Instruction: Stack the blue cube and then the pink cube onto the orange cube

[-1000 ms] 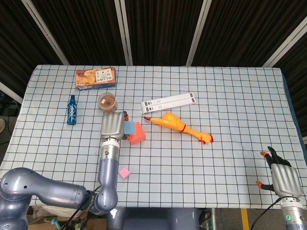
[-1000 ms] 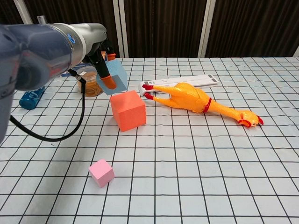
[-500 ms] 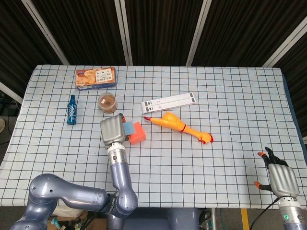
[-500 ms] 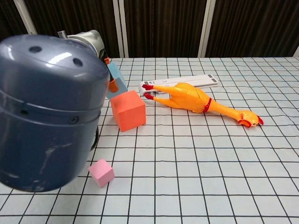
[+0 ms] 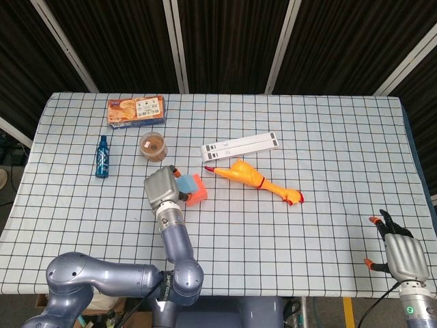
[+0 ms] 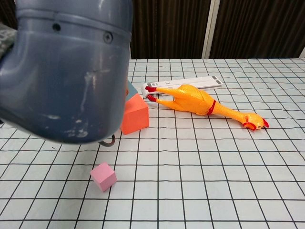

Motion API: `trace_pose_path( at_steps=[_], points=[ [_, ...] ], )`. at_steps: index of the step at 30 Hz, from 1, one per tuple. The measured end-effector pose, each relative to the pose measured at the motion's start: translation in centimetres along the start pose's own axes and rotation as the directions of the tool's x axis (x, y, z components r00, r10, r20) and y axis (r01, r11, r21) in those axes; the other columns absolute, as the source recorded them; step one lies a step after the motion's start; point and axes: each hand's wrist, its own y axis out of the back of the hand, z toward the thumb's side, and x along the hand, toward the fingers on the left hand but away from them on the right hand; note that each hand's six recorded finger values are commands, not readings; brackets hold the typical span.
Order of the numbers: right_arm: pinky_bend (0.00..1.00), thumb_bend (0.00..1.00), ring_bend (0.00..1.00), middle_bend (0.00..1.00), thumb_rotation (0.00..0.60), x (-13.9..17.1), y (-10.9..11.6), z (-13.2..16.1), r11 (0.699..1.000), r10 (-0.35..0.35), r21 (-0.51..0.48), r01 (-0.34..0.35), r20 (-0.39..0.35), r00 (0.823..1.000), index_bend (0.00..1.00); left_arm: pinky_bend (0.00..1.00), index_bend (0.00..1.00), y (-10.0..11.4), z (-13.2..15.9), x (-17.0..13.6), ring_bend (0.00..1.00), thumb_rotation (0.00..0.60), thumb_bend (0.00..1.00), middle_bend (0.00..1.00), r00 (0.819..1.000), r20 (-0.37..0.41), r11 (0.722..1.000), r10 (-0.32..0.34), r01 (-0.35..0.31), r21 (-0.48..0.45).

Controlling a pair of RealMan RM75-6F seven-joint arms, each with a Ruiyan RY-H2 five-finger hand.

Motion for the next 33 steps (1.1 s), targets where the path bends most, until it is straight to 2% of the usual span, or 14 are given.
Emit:
trace_pose_path(
  at_steps=[9, 17, 27, 33],
  points=[
    [0.26, 0.12, 0.22, 0.07, 0.600, -0.1, -0.1, 0.0, 1.000, 0.001, 0.002, -0.001, 0.004, 1.000, 0.21, 1.00, 0.77, 0.1, 0.3, 0.3, 1.00, 0.600, 0.50, 0.96, 0.999, 0.035, 0.999, -0.010, 0.009, 0.038],
    [0.26, 0.12, 0.22, 0.07, 0.600, -0.1, 0.0, 0.0, 1.000, 0.000, 0.002, 0.000, 0.004, 1.000, 0.21, 1.00, 0.77, 0.9, 0.7, -0.2, 1.00, 0.600, 0.51, 0.96, 1.000, 0.030, 0.999, -0.003, 0.001, 0.044],
    [0.26, 0.12, 0.22, 0.07, 0.600, -0.1, 0.0, -0.2, 1.000, 0.004, 0.001, -0.004, 0.008, 1.000, 0.21, 1.00, 0.77, -0.3, 0.7, 0.0, 1.00, 0.600, 0.51, 0.97, 0.999, -0.014, 0.999, -0.052, 0.052, -0.017],
    [0.26, 0.12, 0.22, 0.07, 0.600, -0.2, -0.1, -0.3, 1.000, 0.008, 0.001, -0.008, 0.010, 1.000, 0.21, 1.00, 0.77, 0.0, 0.3, 1.0, 1.00, 0.600, 0.51, 0.97, 0.996, -0.059, 0.997, -0.060, 0.057, -0.051]
  ],
)
